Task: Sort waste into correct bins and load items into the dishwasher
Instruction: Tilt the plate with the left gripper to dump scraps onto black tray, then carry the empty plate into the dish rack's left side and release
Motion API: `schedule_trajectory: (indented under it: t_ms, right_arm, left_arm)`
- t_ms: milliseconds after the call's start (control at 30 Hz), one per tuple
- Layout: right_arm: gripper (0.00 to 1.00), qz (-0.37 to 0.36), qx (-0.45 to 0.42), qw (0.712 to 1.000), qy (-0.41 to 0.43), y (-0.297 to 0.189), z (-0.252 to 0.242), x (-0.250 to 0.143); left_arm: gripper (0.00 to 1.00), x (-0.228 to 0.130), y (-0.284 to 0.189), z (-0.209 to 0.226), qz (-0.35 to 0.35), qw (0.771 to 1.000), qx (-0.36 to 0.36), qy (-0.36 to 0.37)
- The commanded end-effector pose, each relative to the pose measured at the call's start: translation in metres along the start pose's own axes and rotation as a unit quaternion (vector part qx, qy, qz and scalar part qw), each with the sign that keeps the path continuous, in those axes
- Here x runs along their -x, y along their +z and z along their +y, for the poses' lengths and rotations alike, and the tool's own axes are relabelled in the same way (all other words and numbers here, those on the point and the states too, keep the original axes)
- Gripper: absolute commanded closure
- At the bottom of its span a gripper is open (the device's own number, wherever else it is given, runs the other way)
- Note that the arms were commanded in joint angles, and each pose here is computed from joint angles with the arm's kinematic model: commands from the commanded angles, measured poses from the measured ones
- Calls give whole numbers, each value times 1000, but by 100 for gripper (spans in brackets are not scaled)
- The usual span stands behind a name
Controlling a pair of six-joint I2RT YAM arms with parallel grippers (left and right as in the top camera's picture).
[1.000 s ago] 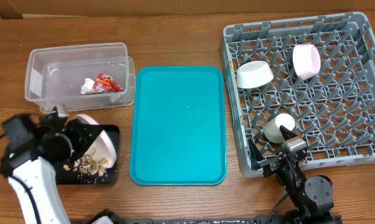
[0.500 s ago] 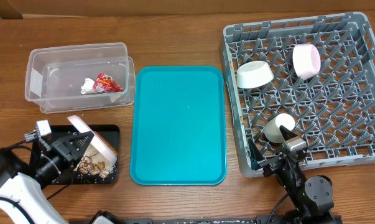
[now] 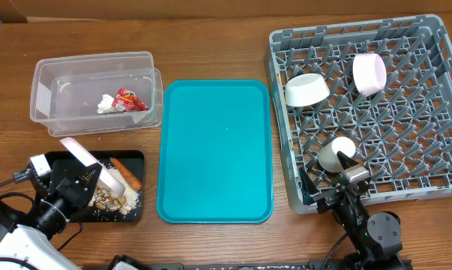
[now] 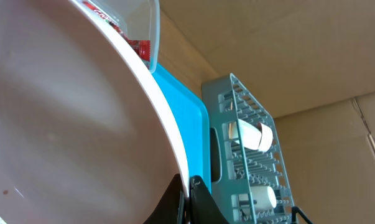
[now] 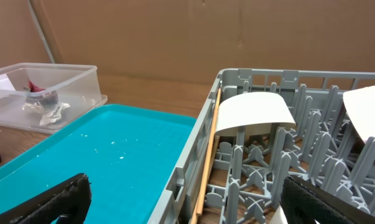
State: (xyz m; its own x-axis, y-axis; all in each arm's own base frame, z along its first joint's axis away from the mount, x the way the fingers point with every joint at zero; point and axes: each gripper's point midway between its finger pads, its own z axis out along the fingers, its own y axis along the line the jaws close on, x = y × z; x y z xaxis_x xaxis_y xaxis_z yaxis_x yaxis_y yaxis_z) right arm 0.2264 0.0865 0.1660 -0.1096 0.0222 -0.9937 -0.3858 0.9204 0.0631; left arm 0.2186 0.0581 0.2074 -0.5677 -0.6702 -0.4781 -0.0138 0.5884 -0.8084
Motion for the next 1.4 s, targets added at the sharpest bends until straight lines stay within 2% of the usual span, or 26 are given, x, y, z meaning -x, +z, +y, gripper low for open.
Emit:
schedule_trajectory:
  t_ms: [0,200,500,600,733,867,1033,1267,1367]
  right_arm:
    - [0,-7,1,1000,1,-1,0,2]
    - [0,-7,1,1000,1,-1,0,2]
    - [0,-7,1,1000,1,-1,0,2]
    - [0,-7,1,1000,1,-1,0,2]
    - [0,-7,1,1000,1,-1,0,2]
    - [0,-7,1,1000,1,-1,0,2]
    - [0,-7,1,1000,1,-1,0,2]
    - [0,-7,1,1000,1,-1,0,2]
    - [0,-7,1,1000,1,-1,0,2]
  left_arm:
    - [96,2,-1,-4,-10,999,-7,33]
    - [96,1,-1,-18,-9,999,-32,22]
    - [96,4,16,-84,98,986,-36,129]
    - [96,2,26,-119,120,978,-81,153]
    - [96,-4,46,-167,147,957,-176,176]
    - [96,-4,78,-206,164,936,-225,217]
    - [96,-12,131,-263,147,914,-275,258]
    - [96,-61,203,-324,165,891,-367,210]
    - [96,-86,238,-328,187,896,-373,151]
